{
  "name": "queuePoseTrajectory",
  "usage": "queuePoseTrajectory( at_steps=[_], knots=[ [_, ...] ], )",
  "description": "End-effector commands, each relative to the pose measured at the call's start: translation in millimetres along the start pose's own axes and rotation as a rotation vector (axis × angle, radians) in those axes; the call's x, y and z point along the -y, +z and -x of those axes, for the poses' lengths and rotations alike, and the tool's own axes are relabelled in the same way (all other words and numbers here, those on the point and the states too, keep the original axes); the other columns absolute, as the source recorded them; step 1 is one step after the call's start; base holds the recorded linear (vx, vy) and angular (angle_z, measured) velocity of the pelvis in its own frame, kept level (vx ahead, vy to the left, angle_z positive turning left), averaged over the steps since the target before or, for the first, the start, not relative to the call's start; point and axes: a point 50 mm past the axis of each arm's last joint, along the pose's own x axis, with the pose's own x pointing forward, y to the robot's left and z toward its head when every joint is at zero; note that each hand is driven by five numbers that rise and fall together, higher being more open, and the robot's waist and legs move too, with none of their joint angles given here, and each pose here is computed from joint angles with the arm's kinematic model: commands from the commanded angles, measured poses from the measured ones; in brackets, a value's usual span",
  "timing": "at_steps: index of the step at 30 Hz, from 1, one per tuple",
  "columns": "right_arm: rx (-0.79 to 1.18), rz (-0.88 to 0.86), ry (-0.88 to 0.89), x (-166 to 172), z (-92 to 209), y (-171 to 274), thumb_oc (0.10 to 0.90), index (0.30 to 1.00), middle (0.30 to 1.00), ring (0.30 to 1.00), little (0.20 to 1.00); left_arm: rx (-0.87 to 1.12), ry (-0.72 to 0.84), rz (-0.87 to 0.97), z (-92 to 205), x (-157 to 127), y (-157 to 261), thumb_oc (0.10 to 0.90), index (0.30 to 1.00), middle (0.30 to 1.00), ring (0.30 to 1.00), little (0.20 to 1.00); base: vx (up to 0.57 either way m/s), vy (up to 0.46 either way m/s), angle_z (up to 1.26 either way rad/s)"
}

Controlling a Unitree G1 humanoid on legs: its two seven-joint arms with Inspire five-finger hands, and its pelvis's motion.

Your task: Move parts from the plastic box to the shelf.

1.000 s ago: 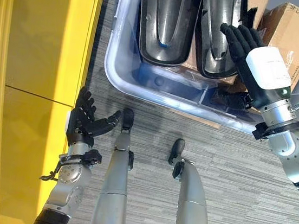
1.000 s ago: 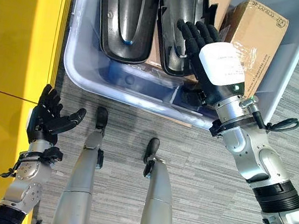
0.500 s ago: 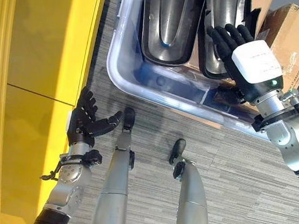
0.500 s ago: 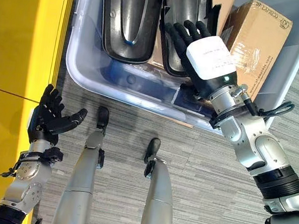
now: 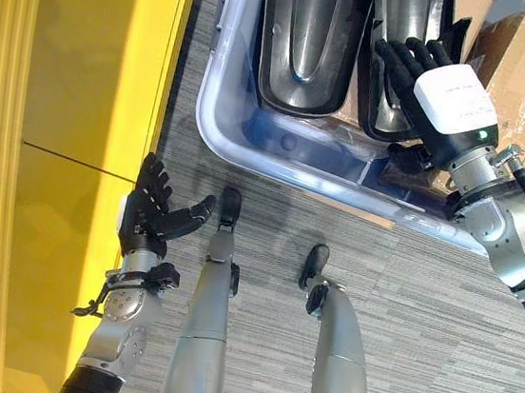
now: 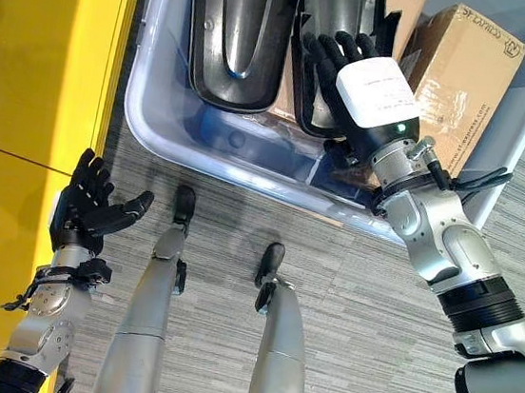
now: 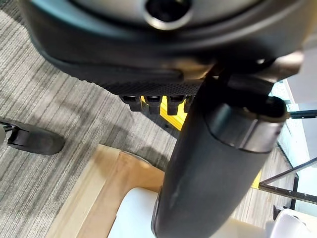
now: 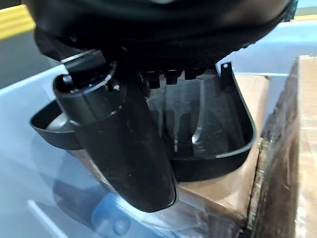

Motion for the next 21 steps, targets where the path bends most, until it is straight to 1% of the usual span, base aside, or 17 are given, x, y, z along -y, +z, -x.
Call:
queuePoseTrajectory(
  at_steps=[1, 21],
  knots=[
    [0.010, 0.038, -0.170, 44.4, -16.1, -6.0, 0.900, 1.000, 1.000, 1.000, 1.000, 0.149, -0.034, 0.028, 2.8, 4.4, 22.9, 0.900, 1.000, 1.000, 1.000, 1.000, 0.00, 0.000, 0.00],
    [-0.132, 0.007, -0.124, 24.5, -30.7, -27.4, 0.900, 1.000, 1.000, 1.000, 1.000, 0.165, -0.031, 0.030, 0.1, 4.6, 25.0, 0.900, 1.000, 1.000, 1.000, 1.000, 0.00, 0.000, 0.00]
  ],
)
